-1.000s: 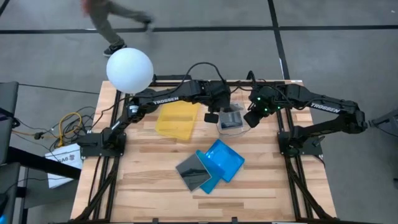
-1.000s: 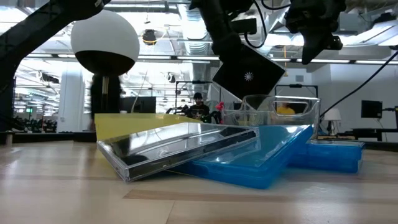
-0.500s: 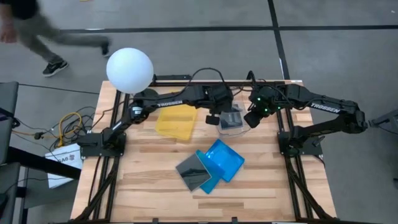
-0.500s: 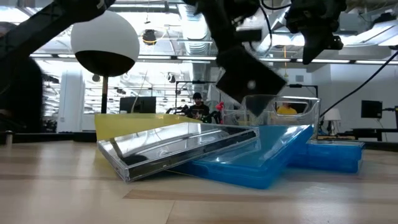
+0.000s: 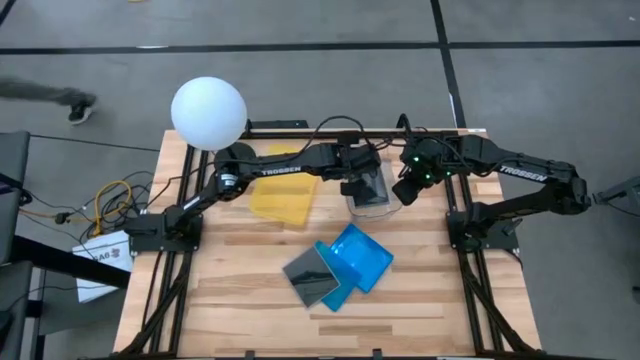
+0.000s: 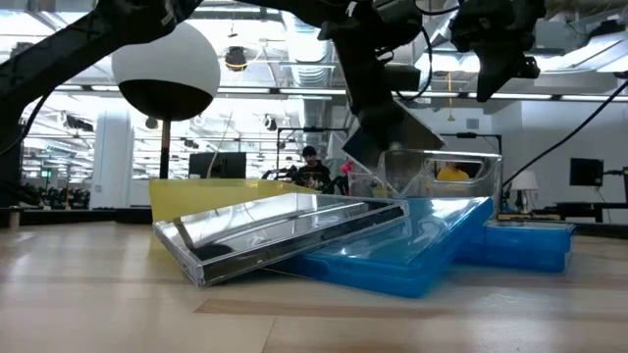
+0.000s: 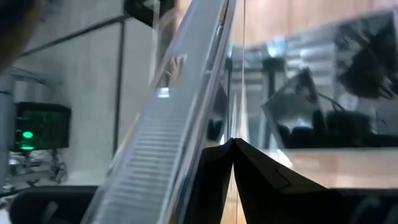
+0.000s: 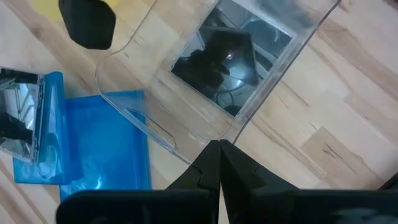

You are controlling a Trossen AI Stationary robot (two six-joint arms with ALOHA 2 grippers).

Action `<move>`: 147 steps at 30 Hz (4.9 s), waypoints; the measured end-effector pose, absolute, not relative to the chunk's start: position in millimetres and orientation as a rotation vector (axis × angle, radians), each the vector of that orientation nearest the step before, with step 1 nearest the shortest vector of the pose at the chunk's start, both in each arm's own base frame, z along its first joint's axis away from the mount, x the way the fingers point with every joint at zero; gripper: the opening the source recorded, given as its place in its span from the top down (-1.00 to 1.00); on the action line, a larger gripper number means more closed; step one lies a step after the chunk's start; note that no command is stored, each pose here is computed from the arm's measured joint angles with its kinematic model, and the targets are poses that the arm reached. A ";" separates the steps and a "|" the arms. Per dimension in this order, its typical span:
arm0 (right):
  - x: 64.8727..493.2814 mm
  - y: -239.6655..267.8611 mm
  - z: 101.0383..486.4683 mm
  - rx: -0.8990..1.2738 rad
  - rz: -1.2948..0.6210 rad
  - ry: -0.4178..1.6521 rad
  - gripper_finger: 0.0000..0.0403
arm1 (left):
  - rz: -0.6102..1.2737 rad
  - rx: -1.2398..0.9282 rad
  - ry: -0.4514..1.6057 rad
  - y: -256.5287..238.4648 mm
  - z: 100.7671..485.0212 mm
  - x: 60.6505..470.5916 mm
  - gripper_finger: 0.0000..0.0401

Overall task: Pick & place jewel cases by type
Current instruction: Put the black CD case into the transparent bin

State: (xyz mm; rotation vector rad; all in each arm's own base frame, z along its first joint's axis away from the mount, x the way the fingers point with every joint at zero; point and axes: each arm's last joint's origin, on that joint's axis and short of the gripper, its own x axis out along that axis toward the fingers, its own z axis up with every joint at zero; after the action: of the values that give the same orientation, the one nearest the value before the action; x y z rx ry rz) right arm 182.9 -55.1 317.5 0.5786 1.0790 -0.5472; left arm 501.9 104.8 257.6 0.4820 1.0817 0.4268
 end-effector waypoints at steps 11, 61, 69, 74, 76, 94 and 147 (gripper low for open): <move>182.8 -55.4 317.5 0.555 -0.544 1.083 1.00 | 0.346 0.442 1.106 97.5 254.5 500.3 0.60; 182.7 -56.1 317.6 0.491 -0.533 1.091 1.00 | -0.017 1.260 1.093 111.6 227.9 517.8 0.16; 182.3 -56.1 317.4 0.476 -0.525 1.100 1.00 | 0.050 1.279 1.140 110.9 228.7 517.2 0.05; 181.9 -55.9 317.2 0.473 -0.523 1.105 1.00 | 0.082 1.255 1.175 104.6 228.9 515.2 0.04; 181.2 -55.7 317.0 0.473 -0.524 1.113 1.00 | 0.072 1.223 1.195 99.8 229.8 512.0 0.04; 181.4 -55.6 317.0 0.458 -0.513 1.116 1.00 | 0.026 1.058 1.271 89.5 234.0 496.1 0.04; 154.7 -14.4 340.1 0.448 -0.323 0.993 1.00 | -0.011 -0.276 1.093 45.3 347.0 429.8 0.04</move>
State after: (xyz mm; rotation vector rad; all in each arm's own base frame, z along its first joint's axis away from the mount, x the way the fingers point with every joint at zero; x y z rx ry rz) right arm 154.7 -14.4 340.1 0.4482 0.9933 -0.3229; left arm 429.8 45.3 347.0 -0.2756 1.0929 -0.0112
